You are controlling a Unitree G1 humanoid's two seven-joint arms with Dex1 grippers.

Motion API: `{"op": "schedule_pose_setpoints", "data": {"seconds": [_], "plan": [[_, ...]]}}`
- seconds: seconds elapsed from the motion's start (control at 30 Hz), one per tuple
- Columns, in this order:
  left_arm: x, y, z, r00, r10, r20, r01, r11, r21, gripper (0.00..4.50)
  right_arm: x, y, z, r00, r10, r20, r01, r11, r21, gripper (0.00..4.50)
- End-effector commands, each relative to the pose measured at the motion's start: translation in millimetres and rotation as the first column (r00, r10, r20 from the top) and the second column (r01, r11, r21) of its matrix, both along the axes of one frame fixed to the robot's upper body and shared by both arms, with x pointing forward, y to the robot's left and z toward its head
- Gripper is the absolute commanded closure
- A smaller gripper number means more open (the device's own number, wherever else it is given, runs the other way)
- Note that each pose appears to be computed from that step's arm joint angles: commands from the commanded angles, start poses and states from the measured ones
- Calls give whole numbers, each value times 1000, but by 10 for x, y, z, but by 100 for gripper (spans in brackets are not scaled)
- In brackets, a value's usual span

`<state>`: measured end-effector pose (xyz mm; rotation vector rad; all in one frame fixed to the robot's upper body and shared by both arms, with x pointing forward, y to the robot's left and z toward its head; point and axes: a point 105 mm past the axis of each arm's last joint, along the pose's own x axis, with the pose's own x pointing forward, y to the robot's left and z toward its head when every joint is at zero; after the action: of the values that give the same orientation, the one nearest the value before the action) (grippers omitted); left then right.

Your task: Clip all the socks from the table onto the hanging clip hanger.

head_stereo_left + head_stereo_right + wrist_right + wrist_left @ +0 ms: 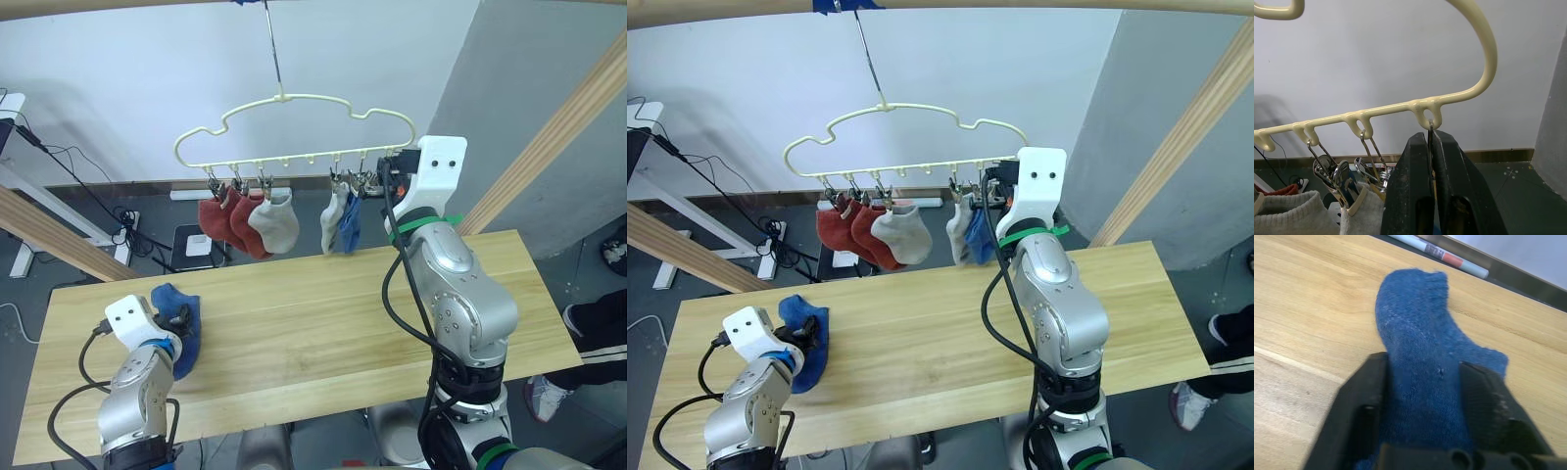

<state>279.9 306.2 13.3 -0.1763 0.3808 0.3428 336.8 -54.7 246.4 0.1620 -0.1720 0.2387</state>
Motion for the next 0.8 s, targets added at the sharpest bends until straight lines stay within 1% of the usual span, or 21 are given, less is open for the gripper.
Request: {"op": "schedule_pose_setpoints", "data": {"seconds": [0.03, 0.1, 0.13, 0.17, 0.2, 0.23, 0.27, 0.3, 0.33, 0.4, 0.43, 0.47, 0.5, 0.6, 0.67, 0.8], "plan": [[-43, -42, -27, 999, -52, -7, 52, 999, 13, 323, -72, 77, 185, 997, 32, 65, -34, 999, 33, 450], [29, -224, 83, 977, -213, 27, 209, 973, 94, 367, -70, 73, 185, 997, 30, 65, -32, 999, 33, 450], [77, -383, 173, 941, -336, 48, 324, 932, 164, 395, -70, 70, 185, 997, 29, 65, -31, 999, 32, 450], [115, -586, 273, 880, -471, 67, 444, 863, 241, 416, -70, 67, 185, 997, 27, 66, -29, 999, 31, 450], [123, -723, 329, 829, -555, 73, 515, 807, 289, 437, -69, 65, 185, 997, 26, 66, -28, 999, 30, 450], [134, -920, 420, 756, -646, 100, 589, 739, 327, 449, -69, 58, 186, 998, 23, 66, -25, 999, 30, 450], [137, -1031, 475, 711, -693, 119, 625, 700, 346, 449, -66, 55, 188, 998, 21, 66, -23, 999, 29, 450], [150, -1309, 606, 597, -787, 156, 702, 606, 374, 449, -64, 45, 190, 998, 17, 67, -19, 999, 29, 450], [142, -1639, 751, 446, -874, 191, 776, 485, 404, 449, -64, 36, 192, 998, 12, 67, -14, 1000, 28, 450], [82, -2020, 895, 240, -947, 213, 847, 311, 431, 449, -62, 30, 194, 998, 9, 68, -10, 1000, 26, 450], [67, -2135, 931, 175, -960, 218, 864, 256, 434, 449, -62, 29, 198, 998, 8, 69, -10, 1000, 26, 450], [60, -2194, 947, 139, -966, 219, 872, 225, 435, 449, -62, 29, 201, 998, 7, 70, -9, 1000, 26, 450], [56, -2229, 958, 117, -968, 220, 876, 205, 436, 449, -62, 28, 203, 997, 7, 71, -9, 1000, 26, 450], [75, -2472, 1069, 41, -964, 261, 880, 159, 448, 449, -64, 3, 212, 997, -1, 75, -1, 1000, 23, 450], [168, -2655, 1183, 31, -950, 310, 864, 182, 470, 449, -64, -5, 215, 997, -6, 76, 4, 1000, 21, 450], [320, -2759, 1258, 93, -926, 367, 841, 270, 468, 449, -70, 4, 220, 997, -4, 77, 2, 1000, 21, 450]]}}
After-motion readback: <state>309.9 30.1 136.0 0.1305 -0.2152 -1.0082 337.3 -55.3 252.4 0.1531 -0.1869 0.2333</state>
